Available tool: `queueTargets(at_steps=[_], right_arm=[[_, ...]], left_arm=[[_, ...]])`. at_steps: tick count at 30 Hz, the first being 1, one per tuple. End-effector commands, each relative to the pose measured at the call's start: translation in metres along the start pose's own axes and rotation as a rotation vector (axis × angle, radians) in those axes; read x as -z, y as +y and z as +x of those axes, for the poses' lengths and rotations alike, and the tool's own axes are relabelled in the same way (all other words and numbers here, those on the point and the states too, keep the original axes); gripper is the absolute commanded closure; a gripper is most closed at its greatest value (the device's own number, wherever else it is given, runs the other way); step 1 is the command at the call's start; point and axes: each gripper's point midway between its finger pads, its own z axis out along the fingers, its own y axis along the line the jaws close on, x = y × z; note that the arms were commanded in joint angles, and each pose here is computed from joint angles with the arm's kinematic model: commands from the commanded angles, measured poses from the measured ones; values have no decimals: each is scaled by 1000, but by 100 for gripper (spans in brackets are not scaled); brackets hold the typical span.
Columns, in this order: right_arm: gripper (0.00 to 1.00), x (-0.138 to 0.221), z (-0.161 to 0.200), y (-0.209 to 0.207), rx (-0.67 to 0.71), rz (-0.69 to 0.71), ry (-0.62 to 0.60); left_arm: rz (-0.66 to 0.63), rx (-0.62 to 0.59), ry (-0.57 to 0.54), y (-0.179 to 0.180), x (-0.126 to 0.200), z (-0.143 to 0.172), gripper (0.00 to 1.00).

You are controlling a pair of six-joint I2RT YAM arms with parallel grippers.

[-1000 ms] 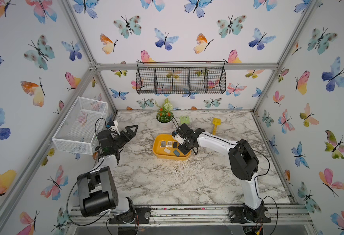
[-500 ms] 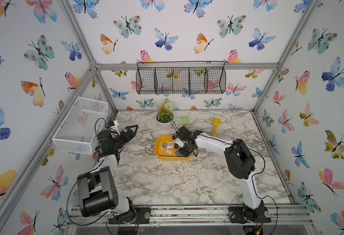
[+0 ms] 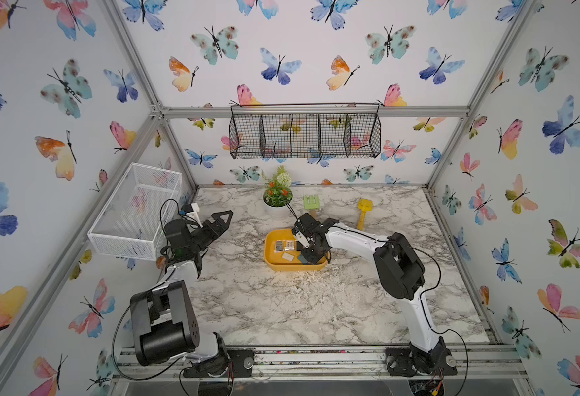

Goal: Put the eraser in the storage box
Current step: Place the eraser in the storage box, then reset both arms

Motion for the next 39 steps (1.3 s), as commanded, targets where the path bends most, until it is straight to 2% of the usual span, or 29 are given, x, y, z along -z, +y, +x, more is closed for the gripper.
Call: queueTargets(at_steps=[1, 4, 11, 16, 19, 22, 24, 30, 36, 39], right_arm=[[46, -1, 8, -4, -11, 15, 53], [39, 14, -2, 0, -16, -20, -4], [24, 81, -35, 8, -17, -103, -197], [9, 124, -49, 2, -37, -98, -340], [2, 139, -49, -1, -45, -94, -376], [2, 150, -44, -8, -84, -82, -399], [2, 161, -41, -19, -150, -128, -431], [2, 191, -5, -111, -379, -33, -595], [1, 221, 48, -196, -541, 233, -854], [2, 207, 84, -225, -638, 363, -875]], left_arm=[[21, -28, -1, -4, 2, -2, 2], [19, -25, 1, -4, 2, -1, 2], [21, -27, 3, -5, 2, -1, 2], [20, -33, 0, -6, 3, -2, 2], [17, -41, -3, -7, 3, -5, 2], [14, -54, -7, -10, 4, -7, 2], [6, -63, -11, -10, 5, -8, 2], [-85, -136, -41, 5, 9, -10, 2], [-190, -261, -63, 19, 13, 2, 2], [-221, -323, -50, 22, 10, 12, 2]])
